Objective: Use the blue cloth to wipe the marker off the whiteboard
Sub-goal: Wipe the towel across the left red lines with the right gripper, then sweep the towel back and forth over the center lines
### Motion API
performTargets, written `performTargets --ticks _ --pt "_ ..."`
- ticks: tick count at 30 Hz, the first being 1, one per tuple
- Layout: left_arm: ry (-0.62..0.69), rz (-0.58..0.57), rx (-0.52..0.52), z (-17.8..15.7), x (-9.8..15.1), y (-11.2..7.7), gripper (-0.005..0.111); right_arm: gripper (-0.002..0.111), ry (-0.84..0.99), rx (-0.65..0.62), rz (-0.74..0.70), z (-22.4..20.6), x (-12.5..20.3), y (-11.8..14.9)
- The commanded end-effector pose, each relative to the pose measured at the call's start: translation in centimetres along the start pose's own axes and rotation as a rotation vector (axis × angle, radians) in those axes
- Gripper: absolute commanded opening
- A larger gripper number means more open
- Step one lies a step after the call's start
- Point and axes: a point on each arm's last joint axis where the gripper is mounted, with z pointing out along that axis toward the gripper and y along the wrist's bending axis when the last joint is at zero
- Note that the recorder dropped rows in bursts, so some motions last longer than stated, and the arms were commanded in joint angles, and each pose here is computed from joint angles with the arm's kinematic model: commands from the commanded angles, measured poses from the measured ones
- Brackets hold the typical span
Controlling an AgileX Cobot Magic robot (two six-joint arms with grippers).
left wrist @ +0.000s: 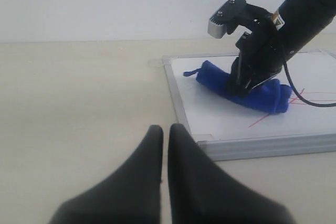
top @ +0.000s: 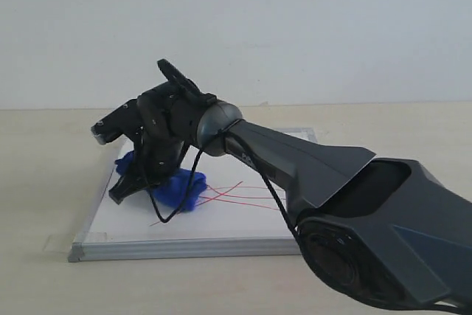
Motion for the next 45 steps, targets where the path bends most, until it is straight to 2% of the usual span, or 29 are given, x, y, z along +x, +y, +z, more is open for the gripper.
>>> performTargets --ticks 1,6,8,14,16,19,26,33,41,45 --pt "0.002 -0.013 -0.002 0.0 0.1 0.0 0.004 0.0 0.321 0.217 0.075 2.1 4.4 -3.8" --pt "0.002 -0.013 -0.002 0.0 0.1 0.0 0.004 0.0 0.322 0.172 0.096 2.2 4.6 -4.0" --pt "0.002 -0.013 -0.002 0.0 0.1 0.0 0.004 0.0 0.32 0.069 0.073 2.3 4.5 -3.1" --pt "0.002 -0.013 -0.002 0.0 0.1 0.0 0.004 0.0 0.205 -0.371 -0.099 2.0 3.6 0.6" --pt "0.002 -0.013 -0.002 0.0 0.1 0.0 0.004 0.0 0.154 -0.458 -0.159 1.8 3.3 1.3" --pt "0.002 -0.013 -0.002 0.0 0.1 0.0 0.004 0.0 0.119 -0.496 -0.222 1.7 3.2 1.6" --pt "0.002 -0.013 -0.002 0.0 0.1 0.0 0.004 0.0 0.134 -0.482 -0.193 1.7 3.2 1.5" --pt "0.002 -0.013 -0.002 0.0 0.1 0.0 0.004 0.0 0.27 -0.154 -0.051 1.8 3.9 -1.3" --pt "0.002 -0.013 -0.002 0.0 0.1 0.0 0.004 0.0 0.181 -0.103 -0.025 -3.0 1.4 -2.2" --pt "0.002 -0.013 -0.002 0.0 0.1 0.0 0.004 0.0 0.22 -0.01 -0.015 -2.6 2.1 -3.6"
